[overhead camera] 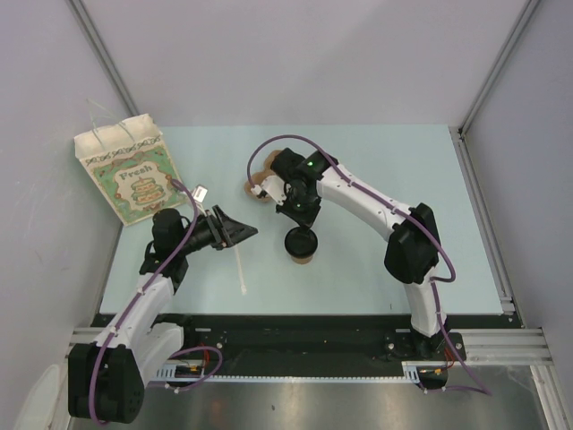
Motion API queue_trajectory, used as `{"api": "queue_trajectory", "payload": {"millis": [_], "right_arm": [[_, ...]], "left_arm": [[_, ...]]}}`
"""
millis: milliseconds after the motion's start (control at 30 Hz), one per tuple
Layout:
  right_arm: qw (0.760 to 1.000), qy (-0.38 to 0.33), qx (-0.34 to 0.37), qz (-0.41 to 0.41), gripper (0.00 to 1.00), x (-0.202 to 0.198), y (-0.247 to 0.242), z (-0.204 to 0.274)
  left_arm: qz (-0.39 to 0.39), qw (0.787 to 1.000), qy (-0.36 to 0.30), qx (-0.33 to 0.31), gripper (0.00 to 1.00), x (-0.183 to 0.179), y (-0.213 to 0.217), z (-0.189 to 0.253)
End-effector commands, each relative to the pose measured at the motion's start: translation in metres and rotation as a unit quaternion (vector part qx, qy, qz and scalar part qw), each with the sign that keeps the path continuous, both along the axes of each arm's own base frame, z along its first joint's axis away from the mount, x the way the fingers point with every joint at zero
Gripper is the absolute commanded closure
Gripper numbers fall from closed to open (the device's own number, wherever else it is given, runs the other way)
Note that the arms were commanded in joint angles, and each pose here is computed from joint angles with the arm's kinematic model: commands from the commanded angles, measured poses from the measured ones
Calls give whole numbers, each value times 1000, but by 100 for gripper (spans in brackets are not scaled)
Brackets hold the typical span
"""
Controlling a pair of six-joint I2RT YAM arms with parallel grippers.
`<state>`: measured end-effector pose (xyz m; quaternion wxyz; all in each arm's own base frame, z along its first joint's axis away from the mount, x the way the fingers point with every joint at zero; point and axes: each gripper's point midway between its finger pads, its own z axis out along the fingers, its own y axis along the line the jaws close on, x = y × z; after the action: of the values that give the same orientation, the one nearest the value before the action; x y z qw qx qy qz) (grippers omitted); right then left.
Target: Pack the takeout coffee
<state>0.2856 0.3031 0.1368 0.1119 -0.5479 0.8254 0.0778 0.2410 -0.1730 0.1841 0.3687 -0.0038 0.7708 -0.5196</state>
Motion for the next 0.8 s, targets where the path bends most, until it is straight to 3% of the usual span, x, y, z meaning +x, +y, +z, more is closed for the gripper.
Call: {"api": "queue_trajectory", "payload": {"millis": [0,333,767], "right_arm": [[1000,-18,13,-6,90,13,4,10],[1000,-10,11,-10,68,16,3,7],[997,-35,70,2,51,8,9,52]], "left_arm": [[-7,999,-39,6,28,5,-3,17],[-9,999,-35,7,28,6,-4,15],[-28,999,-43,12,28,4,-9,20]]}}
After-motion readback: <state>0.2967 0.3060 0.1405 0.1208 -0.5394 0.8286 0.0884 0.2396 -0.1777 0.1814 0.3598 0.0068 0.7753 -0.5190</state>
